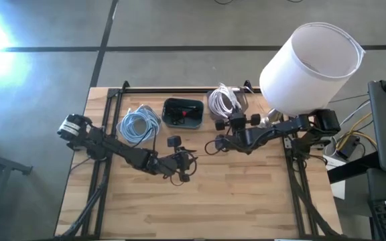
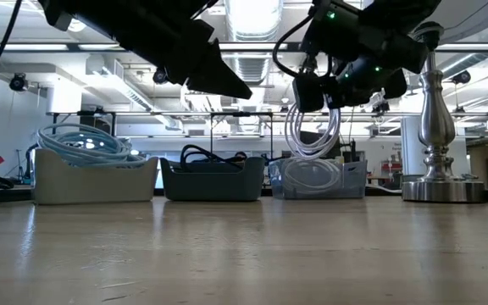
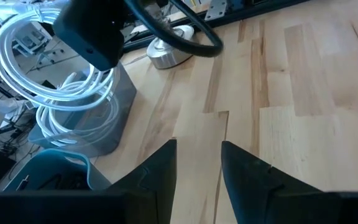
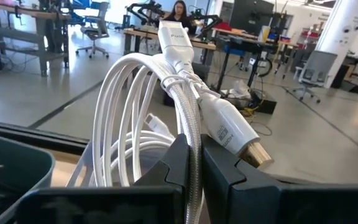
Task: Pick & Place USB Port
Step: Put the white HDMI cable into the black bin
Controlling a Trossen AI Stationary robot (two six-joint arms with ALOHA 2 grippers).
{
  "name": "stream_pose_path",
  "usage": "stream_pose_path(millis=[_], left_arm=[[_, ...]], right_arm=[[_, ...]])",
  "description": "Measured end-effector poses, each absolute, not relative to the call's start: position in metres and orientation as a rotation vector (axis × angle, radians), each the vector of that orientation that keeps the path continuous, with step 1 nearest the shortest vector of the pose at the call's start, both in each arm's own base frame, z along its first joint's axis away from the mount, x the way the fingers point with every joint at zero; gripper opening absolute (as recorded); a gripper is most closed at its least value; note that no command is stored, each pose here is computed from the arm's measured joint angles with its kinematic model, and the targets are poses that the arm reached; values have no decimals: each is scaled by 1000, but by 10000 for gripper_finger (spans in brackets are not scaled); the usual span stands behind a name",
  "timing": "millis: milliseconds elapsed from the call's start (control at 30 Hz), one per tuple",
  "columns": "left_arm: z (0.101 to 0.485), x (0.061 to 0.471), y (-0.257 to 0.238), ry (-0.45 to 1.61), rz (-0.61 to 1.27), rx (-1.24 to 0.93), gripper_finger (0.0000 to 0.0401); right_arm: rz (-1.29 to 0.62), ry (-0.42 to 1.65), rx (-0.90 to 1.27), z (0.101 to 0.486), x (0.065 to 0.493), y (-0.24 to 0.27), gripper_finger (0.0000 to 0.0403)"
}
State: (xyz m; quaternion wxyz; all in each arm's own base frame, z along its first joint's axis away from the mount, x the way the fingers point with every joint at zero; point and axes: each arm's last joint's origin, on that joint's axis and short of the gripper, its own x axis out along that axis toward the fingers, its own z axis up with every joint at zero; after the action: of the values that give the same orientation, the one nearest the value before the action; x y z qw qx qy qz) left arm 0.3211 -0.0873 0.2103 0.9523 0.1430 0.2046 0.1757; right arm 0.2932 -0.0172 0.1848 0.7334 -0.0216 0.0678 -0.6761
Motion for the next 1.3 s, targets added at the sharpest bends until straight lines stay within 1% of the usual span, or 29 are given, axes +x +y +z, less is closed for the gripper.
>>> stream_pose_path(millis=[200,300,467,800,1000,1167,1300], left_arm=[[212,322,-87,402,360,283,129],[212,322,-86,400,361,281,129],[211,322,-86,413,360,288,129],[210,322,-85,418,364,291,129],[209,321,-85,430,362,297,129],[209,321,-85,434,362,299,129],[209,321,-85,434,360,296,129]], right_arm=[[-1494,136,-48,167,304,-18,22],[-1529,129,-118,151,314,-19,22],[-1538,133,-145,142,330,-18,22],[-1559,199,-196,147,344,-29,22],[-1582,214,-204,139,345,-37,23],[-1520,270,-124,135,348,-40,38],[-1504,279,-117,136,350,-38,55]])
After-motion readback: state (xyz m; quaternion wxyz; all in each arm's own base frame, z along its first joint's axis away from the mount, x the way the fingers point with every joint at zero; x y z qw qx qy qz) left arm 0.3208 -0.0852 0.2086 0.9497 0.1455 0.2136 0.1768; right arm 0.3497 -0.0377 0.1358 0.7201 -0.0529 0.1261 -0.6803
